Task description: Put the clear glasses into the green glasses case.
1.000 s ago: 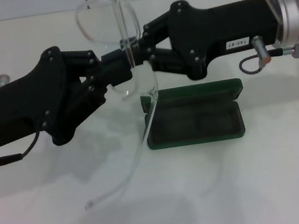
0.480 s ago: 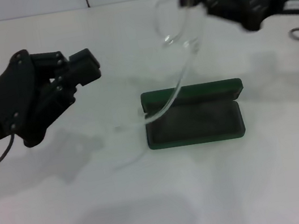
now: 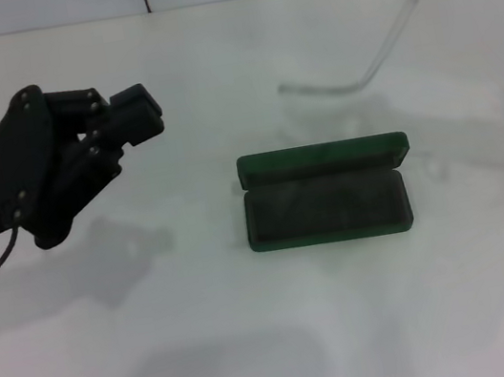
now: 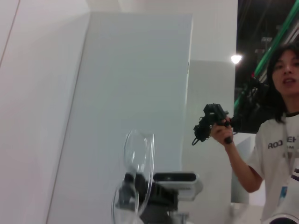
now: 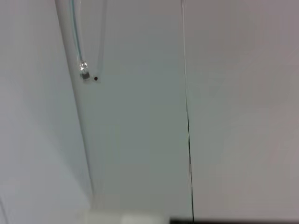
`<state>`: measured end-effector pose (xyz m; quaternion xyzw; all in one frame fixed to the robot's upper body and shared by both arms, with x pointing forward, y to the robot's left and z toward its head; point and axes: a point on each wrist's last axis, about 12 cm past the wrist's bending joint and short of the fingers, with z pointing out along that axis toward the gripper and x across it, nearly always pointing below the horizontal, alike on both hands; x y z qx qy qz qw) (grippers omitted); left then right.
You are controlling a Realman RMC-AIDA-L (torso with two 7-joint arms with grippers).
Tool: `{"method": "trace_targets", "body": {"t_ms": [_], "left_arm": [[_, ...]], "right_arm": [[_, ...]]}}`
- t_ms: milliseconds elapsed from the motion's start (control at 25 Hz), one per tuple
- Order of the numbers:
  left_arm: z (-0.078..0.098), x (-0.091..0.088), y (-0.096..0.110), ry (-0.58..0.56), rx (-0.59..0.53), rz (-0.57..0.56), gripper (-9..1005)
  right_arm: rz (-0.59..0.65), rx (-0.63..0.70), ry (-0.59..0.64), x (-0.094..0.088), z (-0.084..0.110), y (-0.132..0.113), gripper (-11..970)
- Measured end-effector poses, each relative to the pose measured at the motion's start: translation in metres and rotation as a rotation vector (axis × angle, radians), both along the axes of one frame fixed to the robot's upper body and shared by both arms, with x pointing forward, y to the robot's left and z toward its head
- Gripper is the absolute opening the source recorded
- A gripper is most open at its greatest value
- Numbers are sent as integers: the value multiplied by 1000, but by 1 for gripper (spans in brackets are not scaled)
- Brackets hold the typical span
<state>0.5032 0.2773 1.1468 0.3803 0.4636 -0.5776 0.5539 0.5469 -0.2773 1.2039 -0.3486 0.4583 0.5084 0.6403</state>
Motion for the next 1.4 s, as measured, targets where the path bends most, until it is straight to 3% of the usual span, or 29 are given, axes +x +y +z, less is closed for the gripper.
{"method": "trace_targets", "body": {"t_ms": [160, 480, 800, 1400], "left_arm": [[0, 2, -8, -2, 9, -29, 72], [1, 5, -35, -7, 37, -150, 72], [1, 5, -47, -34, 12, -166, 71], [7, 8, -43, -91, -30, -124, 71]], "right_arm": [[15, 87, -12, 1, 1, 4, 86], [52, 180, 17, 26, -9, 42, 86], [75, 104, 59, 33, -20, 67, 86], [130, 26, 103, 26, -35, 80, 87]]}}
